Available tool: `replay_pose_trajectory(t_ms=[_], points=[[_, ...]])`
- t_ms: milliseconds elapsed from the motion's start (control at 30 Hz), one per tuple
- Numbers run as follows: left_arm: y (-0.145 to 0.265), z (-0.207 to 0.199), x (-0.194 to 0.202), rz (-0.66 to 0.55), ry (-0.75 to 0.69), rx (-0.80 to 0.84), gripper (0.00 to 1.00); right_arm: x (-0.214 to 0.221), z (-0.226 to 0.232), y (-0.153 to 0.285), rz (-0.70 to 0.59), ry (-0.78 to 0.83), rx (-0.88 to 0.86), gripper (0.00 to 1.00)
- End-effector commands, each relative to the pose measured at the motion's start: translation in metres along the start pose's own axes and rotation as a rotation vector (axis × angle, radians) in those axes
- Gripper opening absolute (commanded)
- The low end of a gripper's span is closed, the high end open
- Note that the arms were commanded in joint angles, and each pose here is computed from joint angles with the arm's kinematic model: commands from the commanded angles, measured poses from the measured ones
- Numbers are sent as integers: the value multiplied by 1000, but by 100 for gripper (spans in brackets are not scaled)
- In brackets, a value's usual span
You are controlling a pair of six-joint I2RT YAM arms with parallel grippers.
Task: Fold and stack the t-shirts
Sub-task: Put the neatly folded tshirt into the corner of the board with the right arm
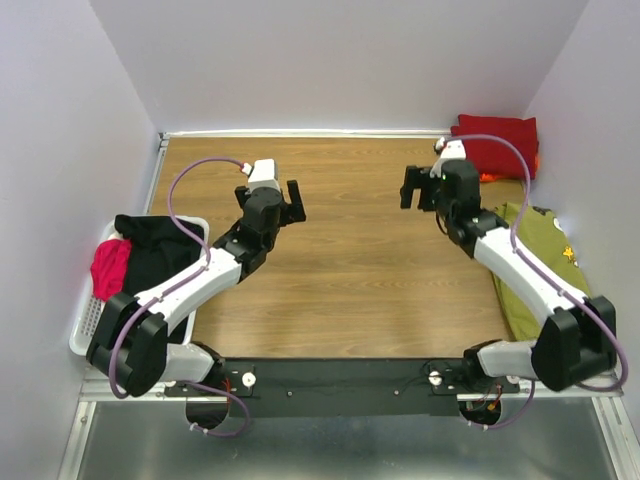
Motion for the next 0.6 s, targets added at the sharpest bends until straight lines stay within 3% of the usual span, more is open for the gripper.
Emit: replay_pose_trajectory(t_ms=[0,233,567], points=[[10,5,-4,-84,-10,-51,98,31,9,24,-19,-64,36,100],[10,14,6,-116,-95,-153,98,79,6,36,-11,-161,183,100],[15,16,7,-140,-95,-154,98,86,7,30,-4,-170,222,100]])
Point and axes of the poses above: each gripper's point midway between its finger pads, its own y axis back along the fingers, its own z axis along the line the jaws close on, x = y × z, the point moved 10 cm from there along y, back along the fingers, and after that the axes turned 13 degrees about y, right-handed, at the moved point
